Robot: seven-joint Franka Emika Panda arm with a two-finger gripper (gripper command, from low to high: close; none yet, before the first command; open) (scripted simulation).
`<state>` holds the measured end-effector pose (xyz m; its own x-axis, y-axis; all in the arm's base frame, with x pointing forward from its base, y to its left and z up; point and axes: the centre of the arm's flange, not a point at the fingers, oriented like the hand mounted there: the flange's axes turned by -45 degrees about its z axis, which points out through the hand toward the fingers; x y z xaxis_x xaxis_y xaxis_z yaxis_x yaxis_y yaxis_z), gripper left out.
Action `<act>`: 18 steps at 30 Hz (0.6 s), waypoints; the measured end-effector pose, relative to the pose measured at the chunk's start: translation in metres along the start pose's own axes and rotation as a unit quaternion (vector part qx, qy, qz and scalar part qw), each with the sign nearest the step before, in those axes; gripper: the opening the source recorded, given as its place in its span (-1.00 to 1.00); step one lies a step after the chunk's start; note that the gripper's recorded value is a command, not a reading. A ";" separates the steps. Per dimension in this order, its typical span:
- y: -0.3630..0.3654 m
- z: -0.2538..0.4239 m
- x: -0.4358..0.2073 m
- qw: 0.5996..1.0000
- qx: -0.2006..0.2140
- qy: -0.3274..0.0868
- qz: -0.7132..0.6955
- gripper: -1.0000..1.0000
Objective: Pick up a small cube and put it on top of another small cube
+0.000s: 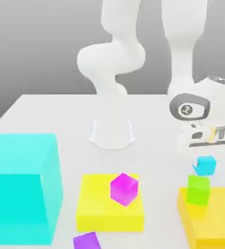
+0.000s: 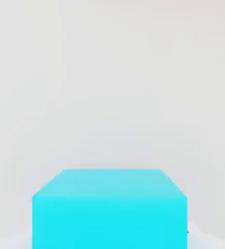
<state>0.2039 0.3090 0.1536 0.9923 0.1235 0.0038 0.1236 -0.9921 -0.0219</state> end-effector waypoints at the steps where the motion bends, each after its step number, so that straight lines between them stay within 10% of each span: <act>1: -0.001 -0.005 0.000 1.000 0.001 0.000 0.000 -1.00; 18: 0.043 -0.084 0.085 0.994 -0.021 0.005 0.106 -1.00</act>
<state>0.2935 0.2752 0.2371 0.9960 -0.0883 0.0126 -0.0886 -0.9959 0.0188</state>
